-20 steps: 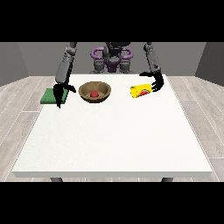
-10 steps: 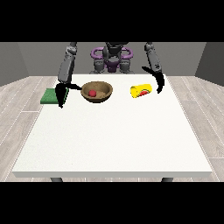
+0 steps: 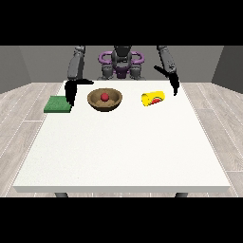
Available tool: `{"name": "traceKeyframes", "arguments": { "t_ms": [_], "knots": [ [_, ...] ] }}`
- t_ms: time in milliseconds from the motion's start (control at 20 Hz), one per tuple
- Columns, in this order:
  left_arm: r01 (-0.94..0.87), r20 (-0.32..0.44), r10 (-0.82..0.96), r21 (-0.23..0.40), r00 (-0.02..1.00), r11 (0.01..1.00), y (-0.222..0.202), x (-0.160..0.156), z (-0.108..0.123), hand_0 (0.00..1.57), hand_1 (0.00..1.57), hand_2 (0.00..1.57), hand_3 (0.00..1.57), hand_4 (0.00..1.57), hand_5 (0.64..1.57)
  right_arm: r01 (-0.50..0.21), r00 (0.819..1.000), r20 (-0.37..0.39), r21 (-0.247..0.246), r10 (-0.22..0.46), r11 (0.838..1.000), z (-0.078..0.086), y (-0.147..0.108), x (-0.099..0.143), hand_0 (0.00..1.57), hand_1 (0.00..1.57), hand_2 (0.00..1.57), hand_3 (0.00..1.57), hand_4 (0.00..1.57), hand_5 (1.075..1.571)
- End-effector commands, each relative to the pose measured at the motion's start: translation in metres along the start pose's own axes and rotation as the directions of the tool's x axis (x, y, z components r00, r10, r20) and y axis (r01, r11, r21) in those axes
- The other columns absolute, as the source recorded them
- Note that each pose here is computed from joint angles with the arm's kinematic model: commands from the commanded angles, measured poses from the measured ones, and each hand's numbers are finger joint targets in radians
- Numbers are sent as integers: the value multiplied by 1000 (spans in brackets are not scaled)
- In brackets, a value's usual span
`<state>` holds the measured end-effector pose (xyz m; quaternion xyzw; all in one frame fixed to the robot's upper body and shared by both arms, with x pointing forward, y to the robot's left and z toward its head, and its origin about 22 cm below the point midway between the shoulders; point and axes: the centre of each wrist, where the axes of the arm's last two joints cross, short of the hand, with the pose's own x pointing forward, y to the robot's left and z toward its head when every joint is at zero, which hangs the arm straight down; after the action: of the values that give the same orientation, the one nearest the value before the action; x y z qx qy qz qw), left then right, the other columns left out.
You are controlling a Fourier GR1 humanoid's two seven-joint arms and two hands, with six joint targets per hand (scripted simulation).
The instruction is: Pick the cup and pour the ball into the bowl, then pick the bowl and place it on the pad
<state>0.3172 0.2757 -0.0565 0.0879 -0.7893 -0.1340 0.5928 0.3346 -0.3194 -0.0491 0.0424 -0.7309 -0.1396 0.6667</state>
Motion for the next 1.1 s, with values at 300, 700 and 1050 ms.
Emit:
{"name": "traceKeyframes", "arguments": {
  "t_ms": [300,700,1050],
  "knots": [
    [16,95,-13,-29,995,999,-5,26,-15,0,0,0,0,0,698,72,997,-12,-61,-73,996,-8,22,-20,0,0,0,0,0,1570],
    [11,128,-4,-52,992,999,15,41,-21,0,0,0,0,0,684,70,997,-28,-134,-74,989,9,31,-46,0,0,0,0,0,1571],
    [29,289,16,-153,957,988,-7,78,-56,0,0,0,0,0,714,-590,794,-247,-93,555,802,58,-44,-52,1571,1571,1571,1571,1200,1559]
  ]
}}
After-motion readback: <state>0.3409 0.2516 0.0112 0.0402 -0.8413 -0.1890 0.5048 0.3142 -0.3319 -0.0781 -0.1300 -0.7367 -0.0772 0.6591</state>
